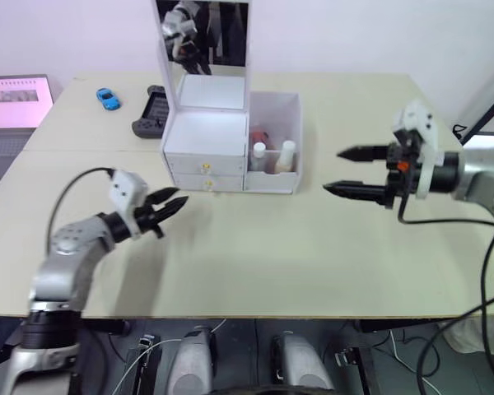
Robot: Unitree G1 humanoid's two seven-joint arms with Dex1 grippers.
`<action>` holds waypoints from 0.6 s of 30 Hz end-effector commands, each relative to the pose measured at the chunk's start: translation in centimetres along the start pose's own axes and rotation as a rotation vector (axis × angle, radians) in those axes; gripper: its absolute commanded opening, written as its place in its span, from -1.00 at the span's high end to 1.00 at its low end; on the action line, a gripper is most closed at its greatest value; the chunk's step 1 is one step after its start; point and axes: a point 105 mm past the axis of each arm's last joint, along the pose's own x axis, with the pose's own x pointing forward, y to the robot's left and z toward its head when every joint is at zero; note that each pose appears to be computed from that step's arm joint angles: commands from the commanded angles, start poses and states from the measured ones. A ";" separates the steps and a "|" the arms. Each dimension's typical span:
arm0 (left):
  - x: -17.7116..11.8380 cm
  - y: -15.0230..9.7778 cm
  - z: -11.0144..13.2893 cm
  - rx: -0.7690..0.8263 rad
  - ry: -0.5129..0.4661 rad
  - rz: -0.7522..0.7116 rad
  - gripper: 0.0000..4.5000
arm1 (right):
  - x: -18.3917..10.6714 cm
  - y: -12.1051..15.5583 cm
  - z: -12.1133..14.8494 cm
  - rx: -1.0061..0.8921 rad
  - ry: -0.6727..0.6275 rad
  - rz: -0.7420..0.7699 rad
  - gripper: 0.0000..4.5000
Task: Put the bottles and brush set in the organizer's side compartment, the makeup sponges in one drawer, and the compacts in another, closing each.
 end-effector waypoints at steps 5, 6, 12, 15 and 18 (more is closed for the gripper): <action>-6.6 4.1 1.2 0.049 0.055 0.138 -0.97 | -4.8 -3.6 -3.1 0.047 -0.164 -0.231 -1.00; -7.4 4.6 1.1 0.017 0.053 0.160 -0.97 | -5.2 -3.9 -3.5 0.039 -0.170 -0.257 -1.00; -11.4 6.2 -0.6 -0.043 0.173 0.249 -0.97 | -6.8 -5.5 -4.3 -0.049 -0.208 -0.408 -1.00; -11.8 7.3 -0.6 0.029 0.196 0.339 -0.97 | -6.8 -5.4 -5.1 -0.084 -0.179 -0.410 -1.00; -11.3 8.1 -0.9 0.092 0.235 0.395 -0.97 | -6.2 -5.4 -5.7 -0.129 -0.149 -0.404 -1.00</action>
